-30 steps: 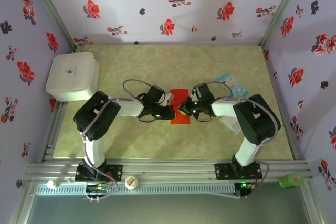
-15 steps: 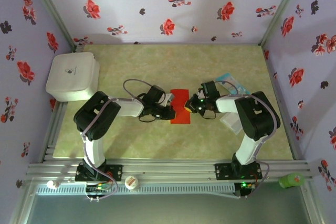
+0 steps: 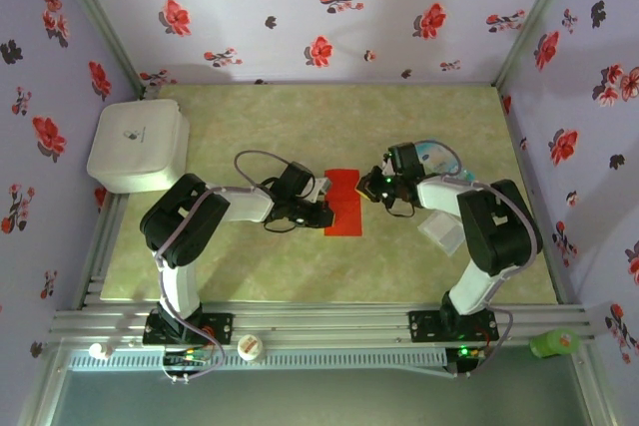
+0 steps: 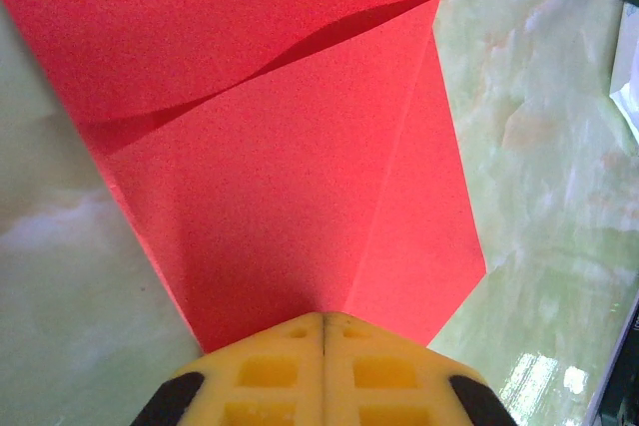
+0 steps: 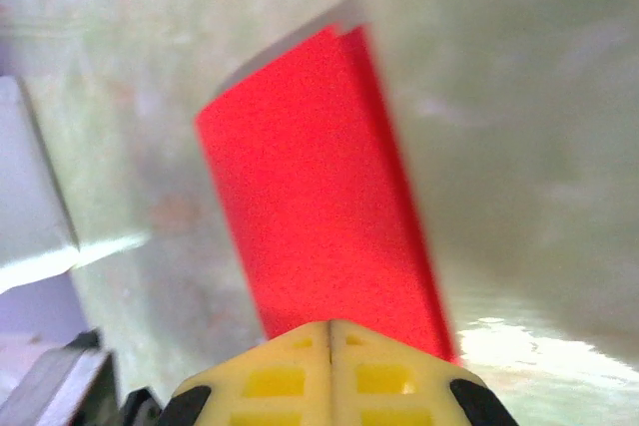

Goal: Fold a paper plane with a square sheet of paper (pick it up from the middle)
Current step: Fold the triangle a second time at the center of the table.

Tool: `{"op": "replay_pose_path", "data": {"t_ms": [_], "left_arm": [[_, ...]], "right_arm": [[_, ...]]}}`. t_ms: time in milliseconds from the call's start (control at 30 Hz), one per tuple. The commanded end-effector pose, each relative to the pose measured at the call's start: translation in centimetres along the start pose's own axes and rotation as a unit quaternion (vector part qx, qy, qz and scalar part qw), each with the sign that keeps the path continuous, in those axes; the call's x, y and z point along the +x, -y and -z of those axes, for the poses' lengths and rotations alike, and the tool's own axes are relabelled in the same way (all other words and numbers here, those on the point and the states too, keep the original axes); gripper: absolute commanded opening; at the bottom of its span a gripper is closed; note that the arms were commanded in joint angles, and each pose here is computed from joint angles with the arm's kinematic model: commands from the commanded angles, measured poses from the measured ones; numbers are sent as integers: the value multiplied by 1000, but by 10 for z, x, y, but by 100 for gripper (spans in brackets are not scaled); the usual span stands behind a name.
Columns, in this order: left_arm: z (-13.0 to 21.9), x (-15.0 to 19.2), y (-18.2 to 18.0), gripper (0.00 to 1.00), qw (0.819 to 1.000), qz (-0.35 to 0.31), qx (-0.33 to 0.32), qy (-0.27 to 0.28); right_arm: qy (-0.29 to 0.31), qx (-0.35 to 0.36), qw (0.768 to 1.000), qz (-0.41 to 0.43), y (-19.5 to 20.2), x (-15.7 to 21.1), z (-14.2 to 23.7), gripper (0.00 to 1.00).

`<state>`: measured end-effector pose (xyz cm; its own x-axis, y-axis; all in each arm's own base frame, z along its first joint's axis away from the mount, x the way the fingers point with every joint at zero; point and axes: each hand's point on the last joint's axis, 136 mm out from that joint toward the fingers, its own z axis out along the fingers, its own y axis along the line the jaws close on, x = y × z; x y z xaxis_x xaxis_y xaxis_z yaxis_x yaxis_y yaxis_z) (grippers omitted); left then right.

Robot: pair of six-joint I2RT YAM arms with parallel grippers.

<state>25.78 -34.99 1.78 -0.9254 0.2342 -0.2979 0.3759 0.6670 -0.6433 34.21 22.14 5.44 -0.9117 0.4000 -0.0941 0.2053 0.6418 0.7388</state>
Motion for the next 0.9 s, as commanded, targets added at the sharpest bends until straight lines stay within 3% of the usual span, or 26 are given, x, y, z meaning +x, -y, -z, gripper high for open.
{"op": "replay_pose_path", "data": {"t_ms": [0, 300, 467, 700, 867], "left_arm": [[-1, 36, -34, 0, 996, 29, -65, -48], [4, 25, -23, 2, 998, 28, -54, -35], [21, 3, 4, 6, 999, 16, -31, -8], [29, -28, 45, 6, 1000, 15, 14, 24], [8, -27, 45, 3, 1000, 23, 11, -8]], "right_arm": [[-26, -17, 999, 9, -8, 20, -3, 3], [-50, 40, 997, -32, 39, 37, -23, 0], [-50, 85, 994, -51, 68, 41, -23, 0], [-46, 91, 994, -50, 69, 41, -19, 0], [-48, 89, 994, -52, 68, 42, -19, 0]]}}
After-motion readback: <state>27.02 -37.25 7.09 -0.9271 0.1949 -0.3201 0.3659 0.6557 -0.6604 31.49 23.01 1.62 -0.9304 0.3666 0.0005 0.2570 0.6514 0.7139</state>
